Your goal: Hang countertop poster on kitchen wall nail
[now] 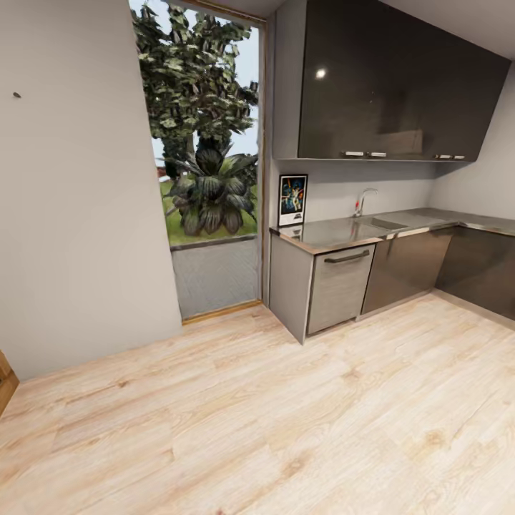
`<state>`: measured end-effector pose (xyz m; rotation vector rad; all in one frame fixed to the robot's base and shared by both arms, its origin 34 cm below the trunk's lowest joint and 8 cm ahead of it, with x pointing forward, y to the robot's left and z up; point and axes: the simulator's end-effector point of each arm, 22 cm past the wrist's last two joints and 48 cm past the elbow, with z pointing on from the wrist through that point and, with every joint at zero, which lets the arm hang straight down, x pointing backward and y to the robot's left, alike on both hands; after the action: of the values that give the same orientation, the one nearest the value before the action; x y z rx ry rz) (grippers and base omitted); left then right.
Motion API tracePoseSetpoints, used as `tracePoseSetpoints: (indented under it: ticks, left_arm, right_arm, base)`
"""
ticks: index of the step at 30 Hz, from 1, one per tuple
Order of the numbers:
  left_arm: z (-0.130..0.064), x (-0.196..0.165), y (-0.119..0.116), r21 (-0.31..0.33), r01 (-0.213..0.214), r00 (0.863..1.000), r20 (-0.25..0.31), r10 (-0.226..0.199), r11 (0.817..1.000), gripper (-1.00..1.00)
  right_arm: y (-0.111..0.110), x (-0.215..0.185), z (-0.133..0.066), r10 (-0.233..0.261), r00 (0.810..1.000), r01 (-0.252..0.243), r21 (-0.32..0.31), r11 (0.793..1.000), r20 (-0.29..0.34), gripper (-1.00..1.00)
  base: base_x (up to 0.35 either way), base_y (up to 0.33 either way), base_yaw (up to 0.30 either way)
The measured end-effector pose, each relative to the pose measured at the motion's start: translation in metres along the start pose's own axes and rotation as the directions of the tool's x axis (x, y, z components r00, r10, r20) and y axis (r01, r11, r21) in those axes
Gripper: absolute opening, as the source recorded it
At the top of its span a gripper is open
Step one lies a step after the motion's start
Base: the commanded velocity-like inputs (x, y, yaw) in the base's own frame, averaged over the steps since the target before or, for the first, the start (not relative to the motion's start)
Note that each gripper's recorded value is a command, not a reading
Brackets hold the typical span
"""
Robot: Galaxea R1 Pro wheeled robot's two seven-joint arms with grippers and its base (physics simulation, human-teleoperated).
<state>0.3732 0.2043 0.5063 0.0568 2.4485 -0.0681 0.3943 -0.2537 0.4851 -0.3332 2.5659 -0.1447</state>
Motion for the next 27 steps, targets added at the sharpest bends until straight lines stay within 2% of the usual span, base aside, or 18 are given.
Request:
tracePoseSetpoints:
  ticks: [27]
  left_arm:
    - [0.0, 0.0, 0.0, 0.0, 0.0, 1.0, 0.0, 0.0, 1.0, 1.0]
  right_arm:
    - [0.0001, 0.0, 0.0, 0.0, 1.0, 0.0, 0.0, 1.0, 0.0, 1.0]
  base:
    - [0.336, 0.077, 0.0]
